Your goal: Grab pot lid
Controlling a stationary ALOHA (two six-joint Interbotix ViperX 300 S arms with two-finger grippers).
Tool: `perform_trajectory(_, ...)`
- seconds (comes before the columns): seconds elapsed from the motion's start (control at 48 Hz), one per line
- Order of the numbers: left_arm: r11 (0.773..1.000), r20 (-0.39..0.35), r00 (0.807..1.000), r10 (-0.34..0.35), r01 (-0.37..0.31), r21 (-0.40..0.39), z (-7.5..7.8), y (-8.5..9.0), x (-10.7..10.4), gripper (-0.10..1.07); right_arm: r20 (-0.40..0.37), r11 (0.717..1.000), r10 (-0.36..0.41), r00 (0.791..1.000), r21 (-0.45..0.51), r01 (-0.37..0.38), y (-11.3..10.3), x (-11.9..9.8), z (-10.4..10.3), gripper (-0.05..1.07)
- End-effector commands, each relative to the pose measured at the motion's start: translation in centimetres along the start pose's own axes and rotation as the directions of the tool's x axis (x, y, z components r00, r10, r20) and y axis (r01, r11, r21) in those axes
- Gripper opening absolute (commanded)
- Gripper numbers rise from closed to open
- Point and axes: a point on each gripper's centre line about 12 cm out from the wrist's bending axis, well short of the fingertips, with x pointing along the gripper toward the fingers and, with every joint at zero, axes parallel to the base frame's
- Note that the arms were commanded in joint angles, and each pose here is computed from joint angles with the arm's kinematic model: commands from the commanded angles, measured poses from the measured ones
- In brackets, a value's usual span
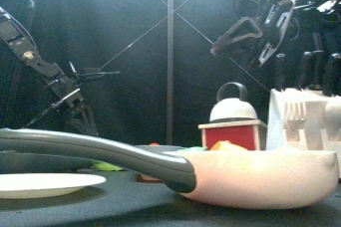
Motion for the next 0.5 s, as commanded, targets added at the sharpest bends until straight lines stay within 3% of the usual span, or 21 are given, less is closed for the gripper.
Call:
perform_trajectory(0.0,1.0,0.018,1.0,0.006,-0.006,0.002,0.74,0.24,0.02,0.75,0.032,1.0,0.014,0.999,-0.006,-0.014,0.35,-0.07,1.0,0.61)
perform_trajectory(0.146,1.0,0.018,1.0,0.006,-0.006,0.0,0.74,0.24,0.02,0.72,0.029,1.0,0.013,0.999,-0.005,-0.013,0.33,-0.05,0.9,0.61)
perform_trajectory(0.354,1.0,0.021,1.0,0.003,-0.003,0.002,0.79,0.11,-0.07,0.55,0.028,1.0,0.013,1.0,-0.005,-0.013,0.32,-0.06,0.84,0.61)
perform_trajectory(0.479,1.0,0.037,0.999,0.0,0.0,0.007,1.07,-0.06,-0.5,0.53,0.028,1.0,0.013,1.0,-0.005,-0.013,0.32,-0.1,0.81,0.61)
